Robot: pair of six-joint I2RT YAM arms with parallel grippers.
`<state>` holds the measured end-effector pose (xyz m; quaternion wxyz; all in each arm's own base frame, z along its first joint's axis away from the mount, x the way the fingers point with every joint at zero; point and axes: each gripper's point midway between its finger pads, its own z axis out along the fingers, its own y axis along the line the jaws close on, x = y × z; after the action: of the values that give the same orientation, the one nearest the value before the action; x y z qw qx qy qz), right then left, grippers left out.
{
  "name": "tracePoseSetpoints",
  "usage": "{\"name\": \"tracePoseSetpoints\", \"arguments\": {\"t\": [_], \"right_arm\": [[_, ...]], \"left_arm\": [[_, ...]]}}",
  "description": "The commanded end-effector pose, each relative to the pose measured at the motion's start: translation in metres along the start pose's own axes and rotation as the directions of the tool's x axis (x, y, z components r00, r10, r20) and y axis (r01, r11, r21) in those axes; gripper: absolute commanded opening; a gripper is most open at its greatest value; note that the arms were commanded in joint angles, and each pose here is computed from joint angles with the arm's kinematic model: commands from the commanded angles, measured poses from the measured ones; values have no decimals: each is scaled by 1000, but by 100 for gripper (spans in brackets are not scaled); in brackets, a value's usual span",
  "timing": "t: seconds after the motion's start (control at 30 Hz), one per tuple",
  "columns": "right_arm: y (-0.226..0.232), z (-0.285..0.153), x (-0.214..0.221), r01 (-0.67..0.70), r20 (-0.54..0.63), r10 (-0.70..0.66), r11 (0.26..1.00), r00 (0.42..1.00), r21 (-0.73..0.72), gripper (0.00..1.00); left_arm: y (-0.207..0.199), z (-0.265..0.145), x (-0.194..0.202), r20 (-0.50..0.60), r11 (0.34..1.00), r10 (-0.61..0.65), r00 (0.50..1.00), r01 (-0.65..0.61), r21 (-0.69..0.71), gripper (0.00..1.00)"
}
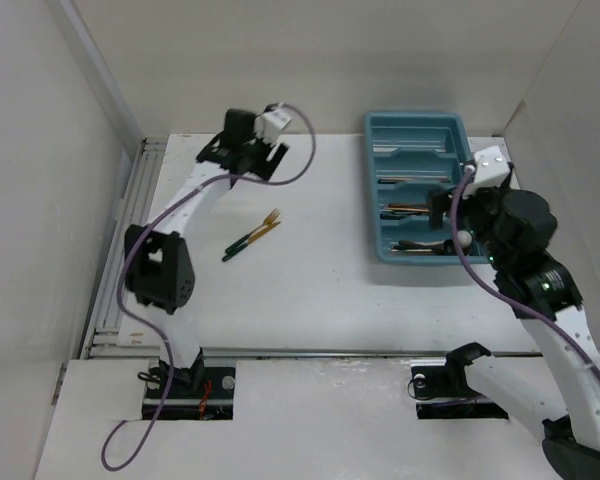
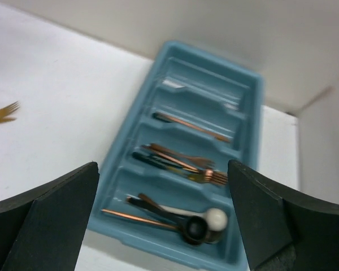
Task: Sort the eating utensils into containers
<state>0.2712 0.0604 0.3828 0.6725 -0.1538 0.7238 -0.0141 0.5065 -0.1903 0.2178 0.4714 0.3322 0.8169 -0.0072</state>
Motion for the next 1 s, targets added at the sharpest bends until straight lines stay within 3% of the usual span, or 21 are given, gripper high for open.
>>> {"name": "tracePoseSetpoints", "arguments": {"t": [0.0,0.1,0.3,0.57,0.87,0.97], "right_arm": [[33,21,-26,-45,118,59,991,991,-123,100],[62,36,-21,-33,103,53,981,993,-193,100],[104,54,-18,-12,63,30,962,998,-273,100],[97,49,-26,-18,79,37,973,996,-228,100],[78,36,-26,-27,82,41,986,996,-164,100],[76,34,-23,-18,81,31,988,996,-154,100]], "left_arm": [[-50,-30,127,-300,982,12,954,46,185,71],[-46,-44,177,-368,985,0,930,64,163,61],[-32,-38,205,-397,985,-73,915,129,117,51],[-35,-22,226,-456,985,-67,887,132,111,37],[-42,-21,238,-492,987,-12,871,90,135,37],[-33,-18,246,-521,997,-9,854,51,66,28]]}}
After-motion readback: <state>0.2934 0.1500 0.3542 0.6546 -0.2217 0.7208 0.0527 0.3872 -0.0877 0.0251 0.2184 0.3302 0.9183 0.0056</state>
